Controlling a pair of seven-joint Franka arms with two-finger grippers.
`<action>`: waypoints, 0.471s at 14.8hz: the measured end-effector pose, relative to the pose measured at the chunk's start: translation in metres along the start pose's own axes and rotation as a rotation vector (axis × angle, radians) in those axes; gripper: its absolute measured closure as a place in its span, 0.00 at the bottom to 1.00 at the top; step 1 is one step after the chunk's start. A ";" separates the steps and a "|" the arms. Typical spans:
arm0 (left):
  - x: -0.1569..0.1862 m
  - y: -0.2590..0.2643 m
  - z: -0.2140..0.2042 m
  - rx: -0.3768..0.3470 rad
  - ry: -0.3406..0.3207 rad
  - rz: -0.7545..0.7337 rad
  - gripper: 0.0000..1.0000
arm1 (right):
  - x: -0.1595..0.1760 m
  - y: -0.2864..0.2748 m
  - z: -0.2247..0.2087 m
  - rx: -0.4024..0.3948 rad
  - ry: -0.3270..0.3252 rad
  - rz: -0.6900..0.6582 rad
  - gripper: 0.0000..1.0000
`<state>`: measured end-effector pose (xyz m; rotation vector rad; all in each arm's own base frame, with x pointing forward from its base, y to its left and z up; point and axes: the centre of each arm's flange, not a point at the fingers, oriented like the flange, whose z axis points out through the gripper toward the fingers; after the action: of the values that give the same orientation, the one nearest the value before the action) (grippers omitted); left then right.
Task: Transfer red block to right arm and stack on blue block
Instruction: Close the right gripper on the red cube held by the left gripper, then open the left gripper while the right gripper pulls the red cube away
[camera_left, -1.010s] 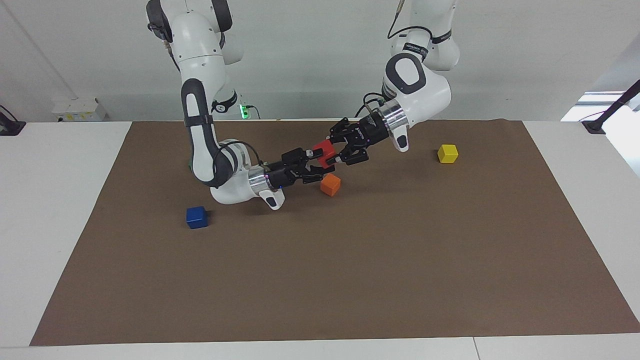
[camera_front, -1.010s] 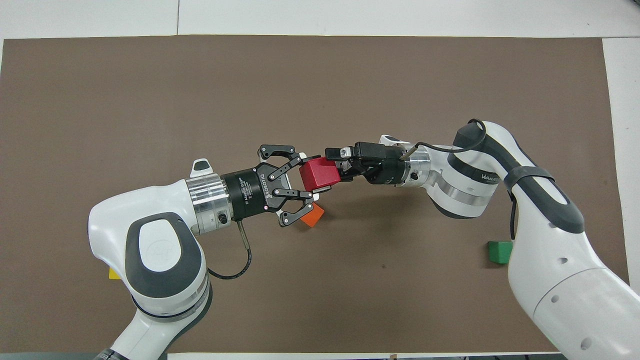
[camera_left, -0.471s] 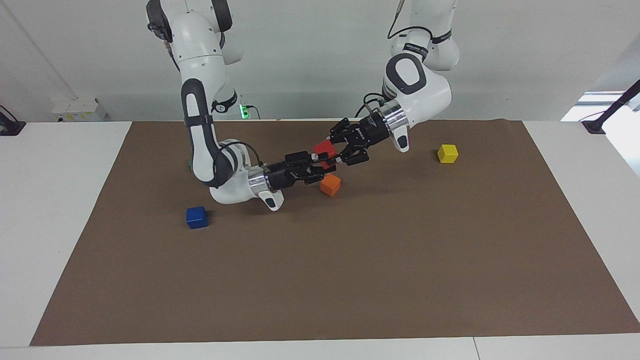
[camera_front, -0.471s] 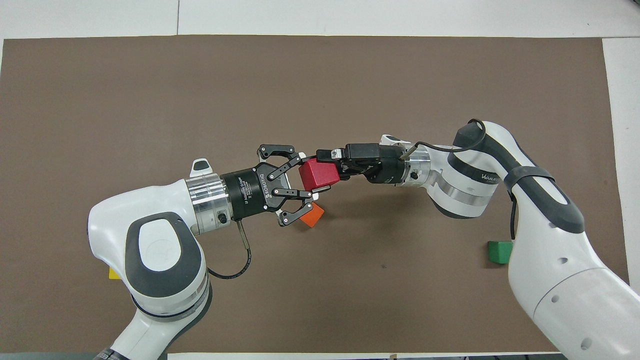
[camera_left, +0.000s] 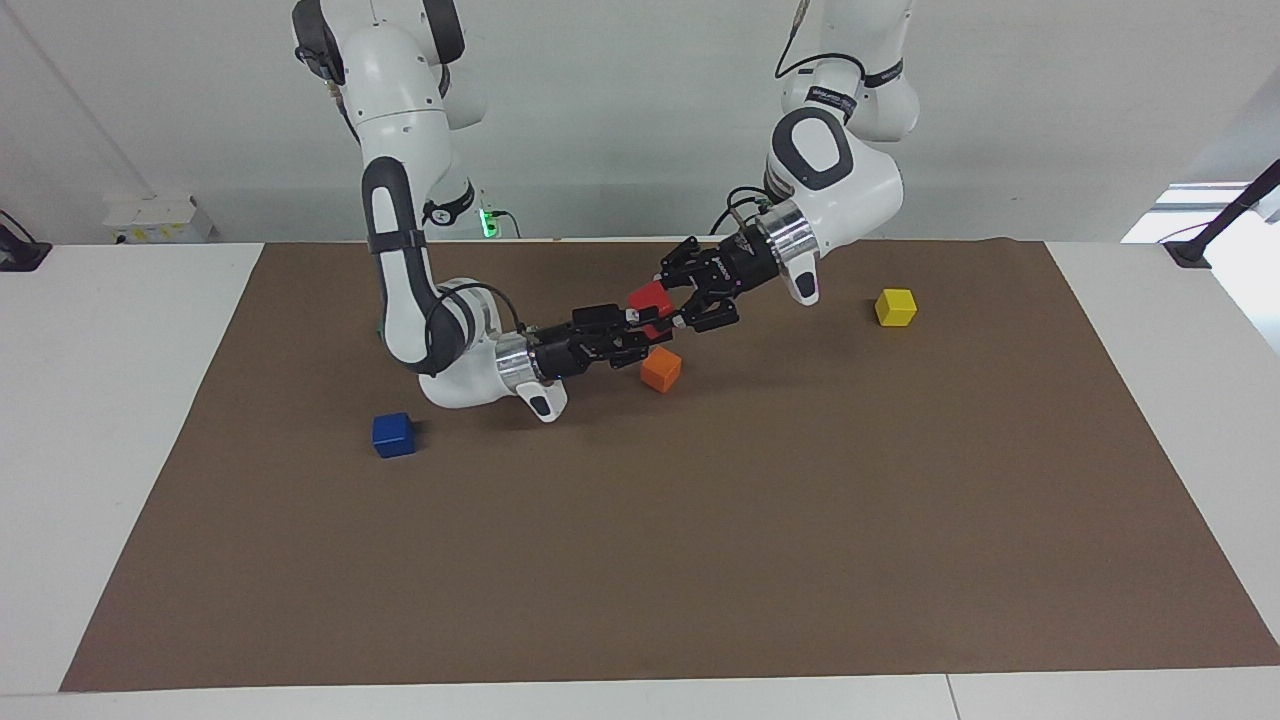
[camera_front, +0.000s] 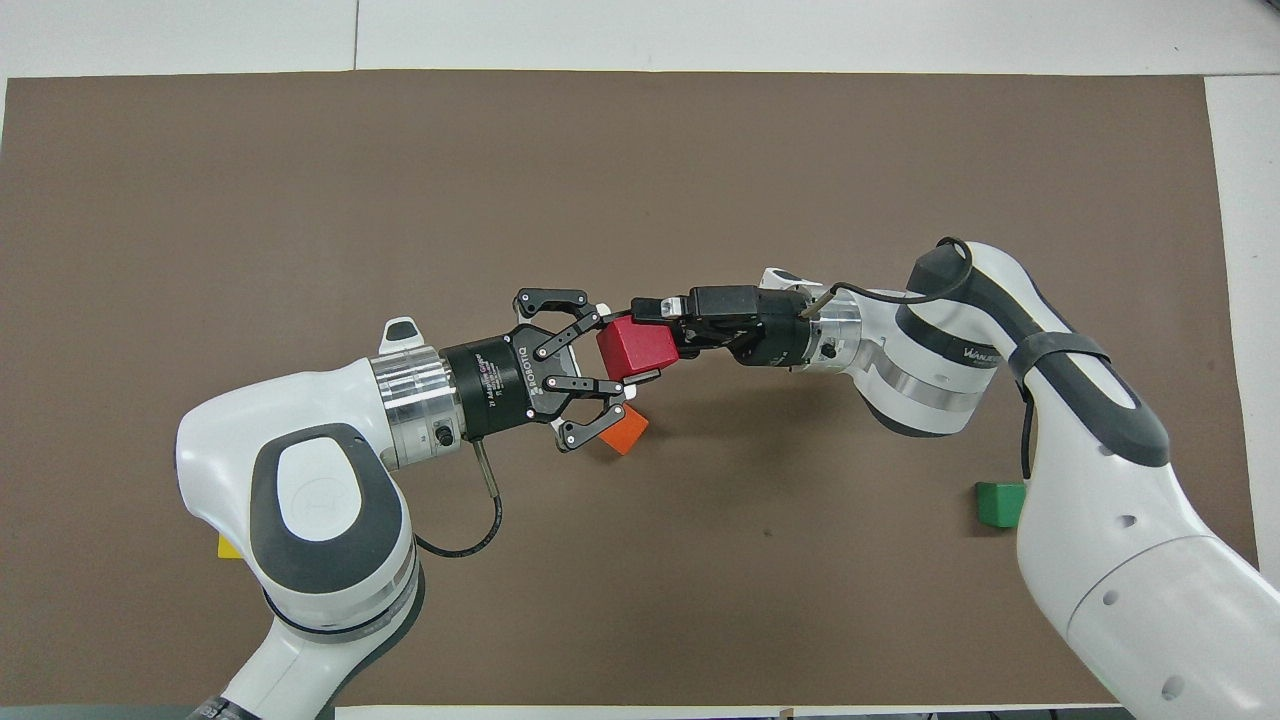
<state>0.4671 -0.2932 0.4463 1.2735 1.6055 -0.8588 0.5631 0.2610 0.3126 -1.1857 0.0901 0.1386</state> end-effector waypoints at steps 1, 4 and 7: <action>0.000 0.000 0.000 -0.001 -0.001 0.001 0.46 | 0.000 -0.001 0.000 -0.001 0.000 0.000 0.45; -0.003 0.001 -0.001 -0.010 -0.002 0.004 0.45 | 0.002 -0.005 0.002 -0.006 0.004 -0.005 0.45; -0.002 0.006 -0.005 -0.040 0.009 0.007 0.26 | 0.005 -0.008 -0.001 -0.023 0.025 -0.004 0.45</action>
<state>0.4718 -0.2885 0.4501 1.2555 1.6172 -0.8135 0.5690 0.2578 0.3189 -1.2105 0.1078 0.1213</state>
